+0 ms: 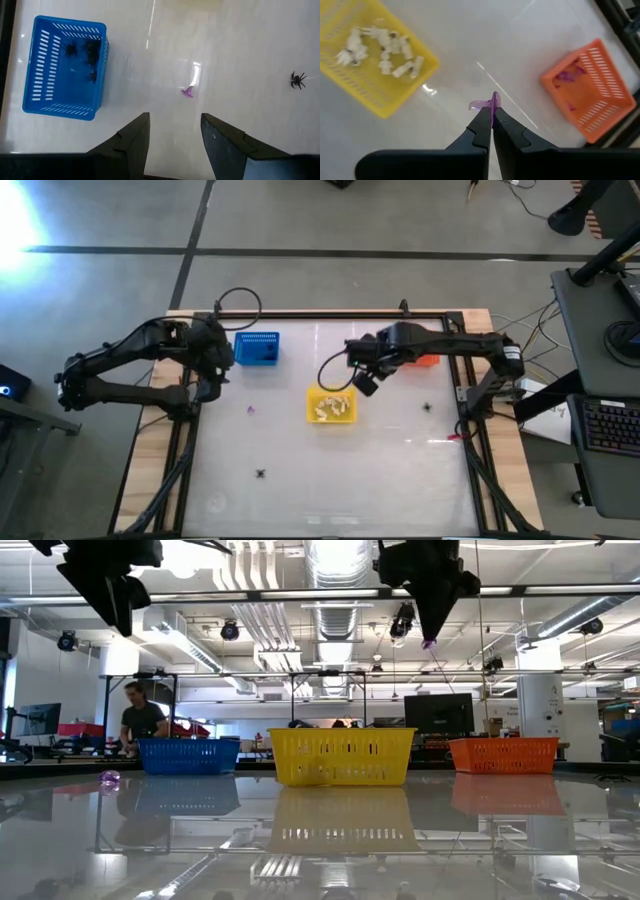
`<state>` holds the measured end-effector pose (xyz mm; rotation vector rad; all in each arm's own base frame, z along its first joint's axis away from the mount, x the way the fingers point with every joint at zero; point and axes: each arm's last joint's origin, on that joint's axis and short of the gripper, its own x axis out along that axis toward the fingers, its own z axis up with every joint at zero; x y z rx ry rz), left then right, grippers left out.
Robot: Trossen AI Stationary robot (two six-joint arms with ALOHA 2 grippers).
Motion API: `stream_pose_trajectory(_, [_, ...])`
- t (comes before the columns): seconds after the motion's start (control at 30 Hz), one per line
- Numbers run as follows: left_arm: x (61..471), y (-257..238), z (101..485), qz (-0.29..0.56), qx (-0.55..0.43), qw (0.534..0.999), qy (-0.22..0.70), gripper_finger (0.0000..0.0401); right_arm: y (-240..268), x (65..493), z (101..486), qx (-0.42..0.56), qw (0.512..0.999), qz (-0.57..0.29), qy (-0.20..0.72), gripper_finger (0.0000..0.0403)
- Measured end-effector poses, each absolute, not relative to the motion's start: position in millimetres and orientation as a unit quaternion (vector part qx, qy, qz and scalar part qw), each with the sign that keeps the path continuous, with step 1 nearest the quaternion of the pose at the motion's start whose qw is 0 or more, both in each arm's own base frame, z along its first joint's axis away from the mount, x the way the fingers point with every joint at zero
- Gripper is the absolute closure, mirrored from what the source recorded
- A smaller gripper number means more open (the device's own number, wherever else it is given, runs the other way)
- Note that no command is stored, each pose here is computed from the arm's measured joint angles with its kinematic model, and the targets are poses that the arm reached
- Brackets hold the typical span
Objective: Sort Halloween decoration
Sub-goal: Put the purple witch hat toy into the orange bin
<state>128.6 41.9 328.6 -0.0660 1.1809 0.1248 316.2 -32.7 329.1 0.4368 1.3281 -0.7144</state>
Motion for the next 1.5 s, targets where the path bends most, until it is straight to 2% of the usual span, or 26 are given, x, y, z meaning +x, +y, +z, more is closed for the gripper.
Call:
stream_pose_trajectory(0.73, [127, 42, 329, 0.082, -0.063, 0.828, 0.551, 0.0241, -110, 242, 312, 0.216, 0.647, -0.366, 0.633, 0.0394])
stream_pose_trajectory(1.03, [127, 44, 329, 0.126, -0.058, 0.821, 0.554, 0.0241, -138, 215, 277, 0.233, 0.615, -0.38, 0.65, 0.0394])
stream_pose_trajectory(1.5, [126, 44, 329, 0.151, -0.089, 0.817, 0.549, 0.0241, -165, 198, 235, 0.247, 0.606, -0.416, 0.631, 0.0394])
